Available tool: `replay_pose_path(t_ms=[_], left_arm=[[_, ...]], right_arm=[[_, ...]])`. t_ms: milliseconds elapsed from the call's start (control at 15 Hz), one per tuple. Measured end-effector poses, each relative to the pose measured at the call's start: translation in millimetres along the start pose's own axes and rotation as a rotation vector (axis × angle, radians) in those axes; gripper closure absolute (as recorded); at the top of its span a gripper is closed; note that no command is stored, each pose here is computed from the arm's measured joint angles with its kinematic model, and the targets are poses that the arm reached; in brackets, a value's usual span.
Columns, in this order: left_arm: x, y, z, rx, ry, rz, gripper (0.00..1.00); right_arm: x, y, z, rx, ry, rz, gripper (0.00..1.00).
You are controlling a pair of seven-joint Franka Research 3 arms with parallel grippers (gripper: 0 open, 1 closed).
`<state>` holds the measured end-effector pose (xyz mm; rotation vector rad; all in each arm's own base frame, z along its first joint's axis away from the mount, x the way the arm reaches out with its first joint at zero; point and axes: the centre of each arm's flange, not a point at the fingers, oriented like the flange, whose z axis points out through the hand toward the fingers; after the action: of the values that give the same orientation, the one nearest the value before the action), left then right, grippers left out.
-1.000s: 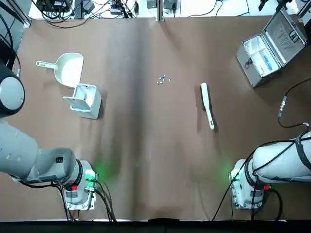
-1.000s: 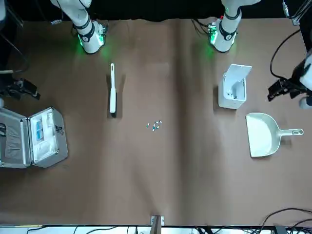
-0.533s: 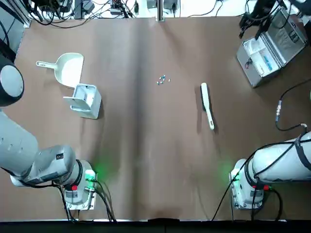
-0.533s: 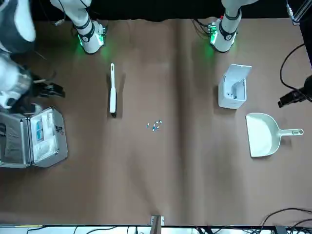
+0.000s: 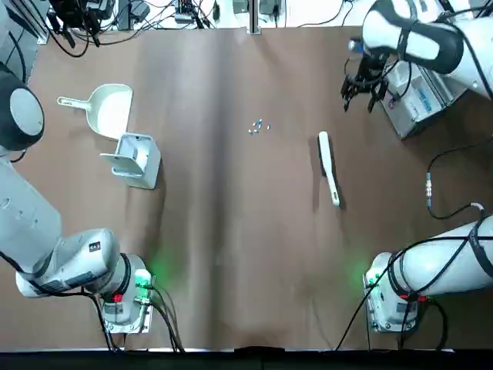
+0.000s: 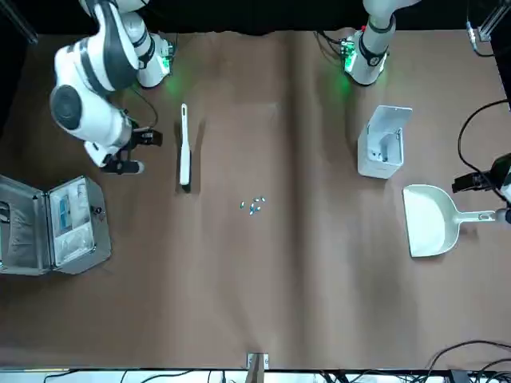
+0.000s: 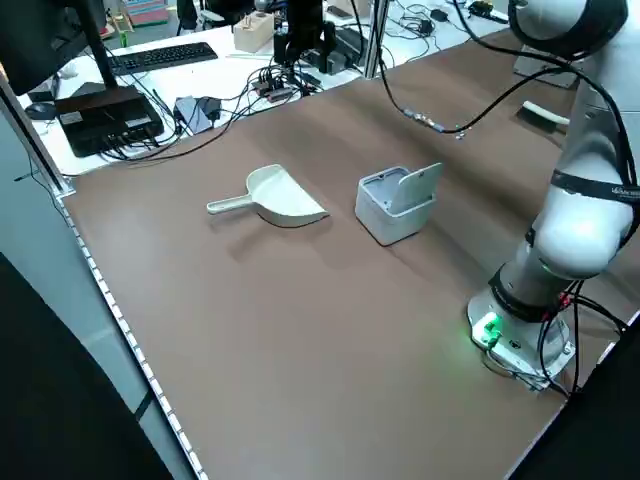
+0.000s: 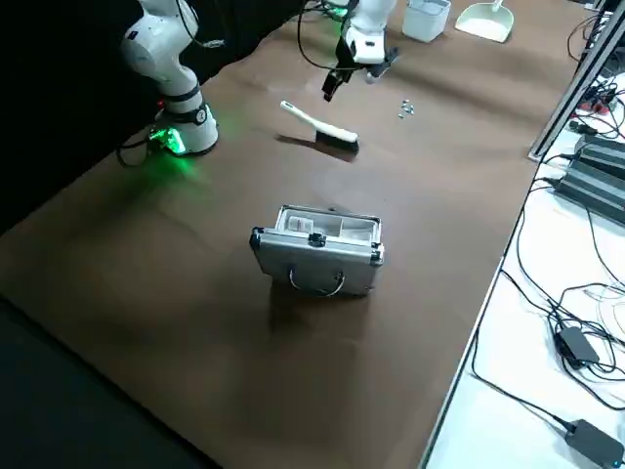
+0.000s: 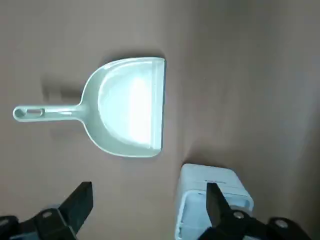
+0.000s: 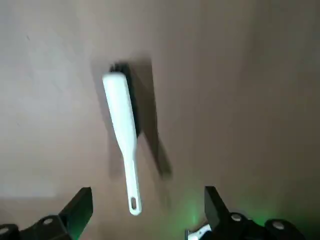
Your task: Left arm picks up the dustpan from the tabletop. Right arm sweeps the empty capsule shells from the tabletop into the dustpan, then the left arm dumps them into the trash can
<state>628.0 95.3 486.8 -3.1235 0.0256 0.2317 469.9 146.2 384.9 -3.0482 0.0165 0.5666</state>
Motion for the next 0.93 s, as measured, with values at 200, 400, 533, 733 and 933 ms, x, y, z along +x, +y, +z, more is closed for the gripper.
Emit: replay_pose_path(t_ms=[200,400,533,733,933], left_arm=[[6,-9,8,0.013,0.008,0.094,0.00],[7,-30,13,0.013,0.020,0.144,0.00],[7,-42,20,0.007,0.013,0.048,0.00],[10,-53,34,-0.001,-0.005,-0.186,0.00],[16,-67,46,-0.005,0.009,-0.434,0.00]], right_arm=[[-10,-8,30,0.004,-0.056,-0.008,0.01],[-19,-25,63,0.002,-0.033,-0.038,0.02],[-29,-34,85,0.000,-0.018,-0.056,0.02],[-43,-35,103,0.005,0.016,-0.064,0.02],[-58,-34,115,0.010,0.076,-0.079,0.02]])
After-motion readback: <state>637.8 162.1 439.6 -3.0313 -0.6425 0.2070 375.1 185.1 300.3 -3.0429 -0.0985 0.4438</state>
